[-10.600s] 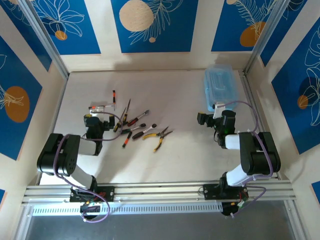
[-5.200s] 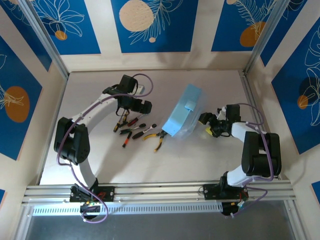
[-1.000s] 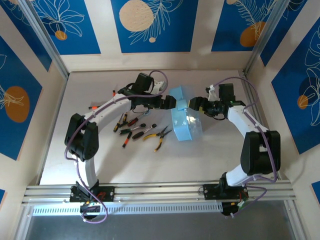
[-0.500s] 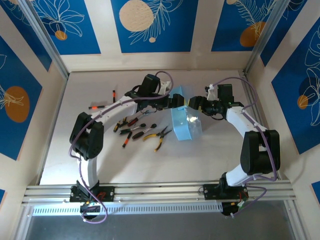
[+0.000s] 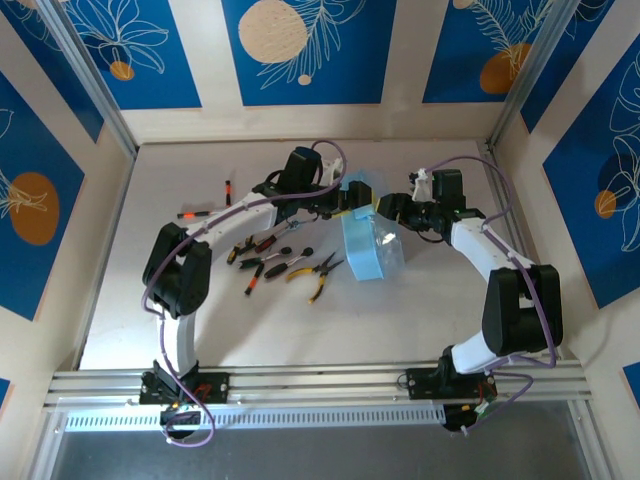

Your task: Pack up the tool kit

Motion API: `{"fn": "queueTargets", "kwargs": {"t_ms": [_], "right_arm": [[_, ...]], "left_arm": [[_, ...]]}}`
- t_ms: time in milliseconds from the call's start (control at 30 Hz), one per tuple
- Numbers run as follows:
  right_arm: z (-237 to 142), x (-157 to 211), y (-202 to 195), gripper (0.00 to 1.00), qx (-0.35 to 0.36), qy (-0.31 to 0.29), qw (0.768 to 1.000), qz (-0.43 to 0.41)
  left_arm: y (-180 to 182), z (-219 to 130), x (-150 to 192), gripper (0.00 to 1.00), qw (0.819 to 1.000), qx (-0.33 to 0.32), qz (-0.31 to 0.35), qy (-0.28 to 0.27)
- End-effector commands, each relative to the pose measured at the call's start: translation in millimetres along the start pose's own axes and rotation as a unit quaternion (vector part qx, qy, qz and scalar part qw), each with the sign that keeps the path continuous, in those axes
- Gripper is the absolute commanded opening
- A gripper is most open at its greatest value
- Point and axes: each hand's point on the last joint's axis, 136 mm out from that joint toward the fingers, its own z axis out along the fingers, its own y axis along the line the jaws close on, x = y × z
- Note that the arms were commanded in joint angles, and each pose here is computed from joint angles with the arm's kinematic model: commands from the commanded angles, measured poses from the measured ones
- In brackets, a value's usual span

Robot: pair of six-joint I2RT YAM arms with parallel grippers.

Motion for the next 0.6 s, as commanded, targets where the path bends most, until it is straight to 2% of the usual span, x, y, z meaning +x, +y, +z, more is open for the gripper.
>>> {"fn": "queueTargets", "kwargs": {"t_ms": [0, 333, 467, 567], "right_arm": [[16, 42, 4, 0.51, -0.01, 0.062, 0.998, 0.022], [23, 47, 17, 0.46, -0.025, 0.071, 0.997, 0.023], [22, 46, 17, 0.46, -0.014, 0.067, 0.997, 0.024], [19, 43, 15, 0.46, 0.004, 0.061, 0.998, 0.026]], "left_arm": [[-10, 28, 23, 1.0, 0.998, 0.039, -0.009, 0.045], [-13, 38, 30, 1.0, 0.996, 0.068, -0.017, 0.061], [-5, 34, 33, 1.0, 0.997, 0.044, -0.02, 0.065], [1, 30, 37, 1.0, 0.996, 0.021, -0.048, 0.075]]}}
